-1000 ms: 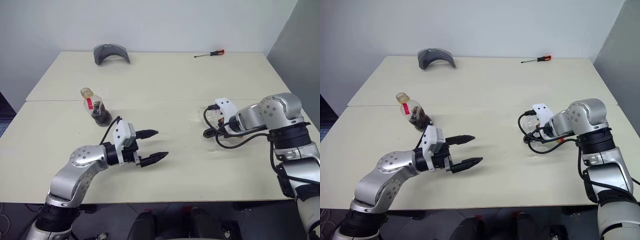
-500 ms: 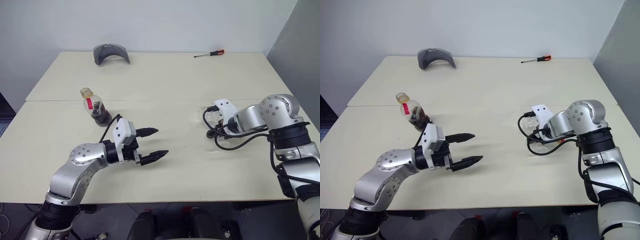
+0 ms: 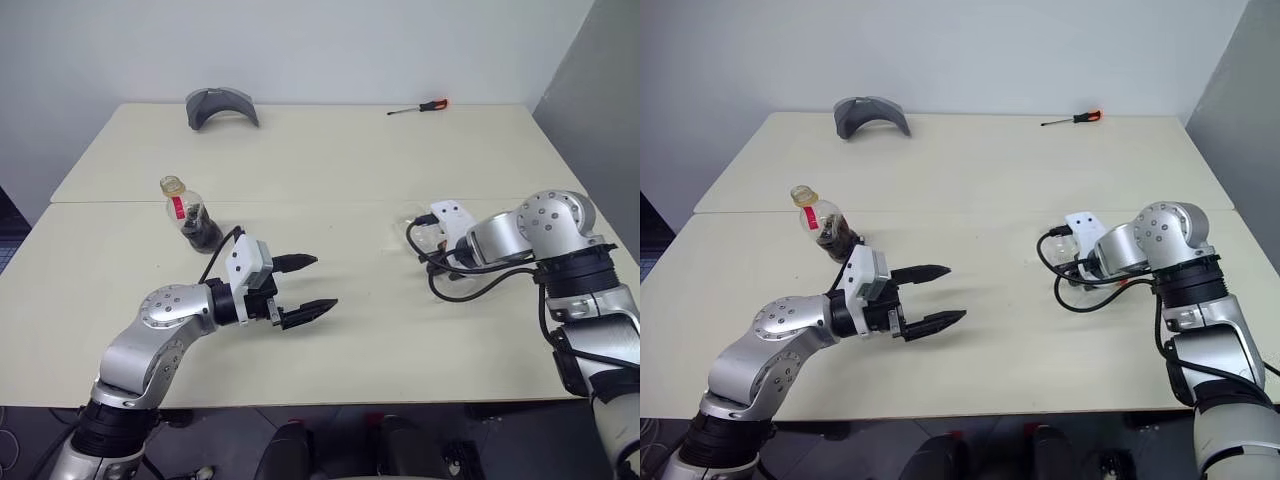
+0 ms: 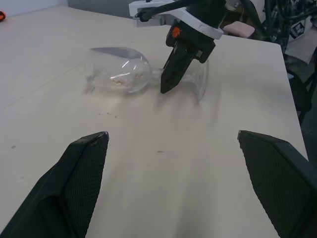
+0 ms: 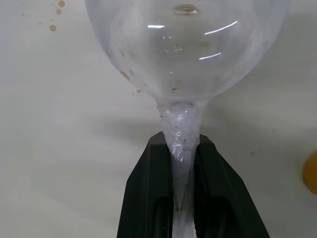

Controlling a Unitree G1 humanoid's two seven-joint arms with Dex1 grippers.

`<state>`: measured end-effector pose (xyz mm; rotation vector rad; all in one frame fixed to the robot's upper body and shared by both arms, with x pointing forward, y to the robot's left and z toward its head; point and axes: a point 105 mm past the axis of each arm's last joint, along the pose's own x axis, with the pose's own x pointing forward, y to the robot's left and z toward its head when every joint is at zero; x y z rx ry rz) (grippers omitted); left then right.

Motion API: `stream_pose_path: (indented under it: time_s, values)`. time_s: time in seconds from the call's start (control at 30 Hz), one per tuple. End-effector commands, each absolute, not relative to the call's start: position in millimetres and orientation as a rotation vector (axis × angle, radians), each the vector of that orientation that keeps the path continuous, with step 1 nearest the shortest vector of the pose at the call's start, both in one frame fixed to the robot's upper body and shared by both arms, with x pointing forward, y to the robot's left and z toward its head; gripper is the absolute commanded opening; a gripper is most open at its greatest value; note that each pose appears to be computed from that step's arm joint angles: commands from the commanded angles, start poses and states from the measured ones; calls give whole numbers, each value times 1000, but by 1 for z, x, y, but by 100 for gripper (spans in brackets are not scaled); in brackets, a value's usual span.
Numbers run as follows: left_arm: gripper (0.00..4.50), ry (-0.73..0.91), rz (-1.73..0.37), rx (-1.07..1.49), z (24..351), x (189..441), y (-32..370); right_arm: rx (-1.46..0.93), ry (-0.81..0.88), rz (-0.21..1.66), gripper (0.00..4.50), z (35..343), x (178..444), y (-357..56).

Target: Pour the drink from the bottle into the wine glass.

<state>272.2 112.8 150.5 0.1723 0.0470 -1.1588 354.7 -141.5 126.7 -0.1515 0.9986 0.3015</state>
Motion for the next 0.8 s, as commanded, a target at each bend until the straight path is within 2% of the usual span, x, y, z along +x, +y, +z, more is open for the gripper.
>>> stream_pose_path:
  time_s: [0.03,0.1,0.2,0.23,0.33,0.47,0.6,0.67,0.8]
  values:
    - [450,23,-1205,165,160,257,108,-29,768,477,16,172,370,-109]
    - [450,71,-1218,97,153,242,108,-49,553,659,16,200,376,-85]
    - [450,113,-1166,-21,147,228,112,-127,308,798,16,219,385,-66]
    - [450,95,-1125,-39,147,228,113,-131,195,810,16,228,392,-60]
    - [450,20,-956,-58,149,237,121,-105,-4,822,16,240,403,-46]
    - [450,-78,-665,-43,152,252,146,-33,-229,899,16,244,401,-17]
    - [450,-117,-445,-17,144,245,171,80,-352,884,16,229,401,6]
    - [450,-128,-339,33,139,236,182,137,-341,866,16,214,402,15]
    - [450,-117,-278,28,130,217,181,156,-281,842,16,175,402,30]
